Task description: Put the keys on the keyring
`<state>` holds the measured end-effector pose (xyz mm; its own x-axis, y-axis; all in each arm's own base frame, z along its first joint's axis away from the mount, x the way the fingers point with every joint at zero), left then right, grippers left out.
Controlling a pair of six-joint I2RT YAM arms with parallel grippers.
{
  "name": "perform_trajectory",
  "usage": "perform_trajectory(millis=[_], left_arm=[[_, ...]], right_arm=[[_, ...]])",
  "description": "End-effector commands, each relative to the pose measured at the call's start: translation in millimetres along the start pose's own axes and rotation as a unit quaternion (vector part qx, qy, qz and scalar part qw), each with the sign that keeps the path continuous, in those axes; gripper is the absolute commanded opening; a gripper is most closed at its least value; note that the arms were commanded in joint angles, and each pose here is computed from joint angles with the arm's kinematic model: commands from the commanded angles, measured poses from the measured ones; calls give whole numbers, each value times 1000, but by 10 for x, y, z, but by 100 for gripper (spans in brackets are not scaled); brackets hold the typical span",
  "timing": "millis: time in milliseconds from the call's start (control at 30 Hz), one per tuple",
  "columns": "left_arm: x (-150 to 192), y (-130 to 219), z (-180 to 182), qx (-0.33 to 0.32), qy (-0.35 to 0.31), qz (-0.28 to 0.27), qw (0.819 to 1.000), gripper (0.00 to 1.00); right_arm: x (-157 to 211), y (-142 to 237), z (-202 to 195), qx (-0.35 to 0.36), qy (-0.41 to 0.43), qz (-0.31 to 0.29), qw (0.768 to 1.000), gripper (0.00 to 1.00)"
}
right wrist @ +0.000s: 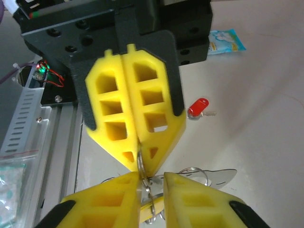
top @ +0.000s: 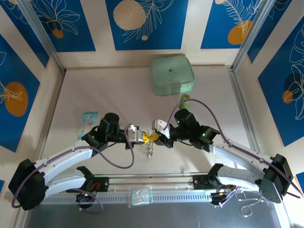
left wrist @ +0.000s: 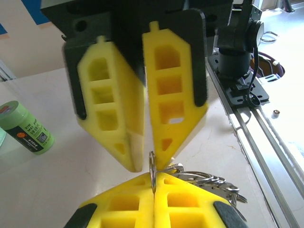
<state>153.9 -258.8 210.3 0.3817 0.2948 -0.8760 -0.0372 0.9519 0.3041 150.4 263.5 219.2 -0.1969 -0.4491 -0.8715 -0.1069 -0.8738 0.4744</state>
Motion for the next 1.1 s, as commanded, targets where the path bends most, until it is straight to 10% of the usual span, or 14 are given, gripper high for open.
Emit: perform_trajectory(millis=[0,233,800,1067], left_arm=[[-144,24,0,4,-16,-29,999,0],[-48,14,77,-21,-7,6,1000,21],[-29,-9,63,-3,0,17,1000,0],[-91,16,46,-7,-5,-6,1000,0]], right_arm=[[-6,-31,22,-11,-1,-6,1000,6],[21,16,17,4,12,38,999,0],[-93,-11,66,-3,49,113,992,0],[-45,114,22,7,4,38,999,26]])
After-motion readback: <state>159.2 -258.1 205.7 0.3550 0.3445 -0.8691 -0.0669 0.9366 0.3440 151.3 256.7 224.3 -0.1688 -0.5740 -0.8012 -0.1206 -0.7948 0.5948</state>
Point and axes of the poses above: each hand's point on the last joint's axis, 136 mm out from that joint toward the fingers, its own y axis back along the fingers, its own z axis along the line the jaws close on, x = y × z, the point moved 4 cm from there along y, back along the fingers, and after that the axes turned 9 degrees about -y, right-handed, at the moved point
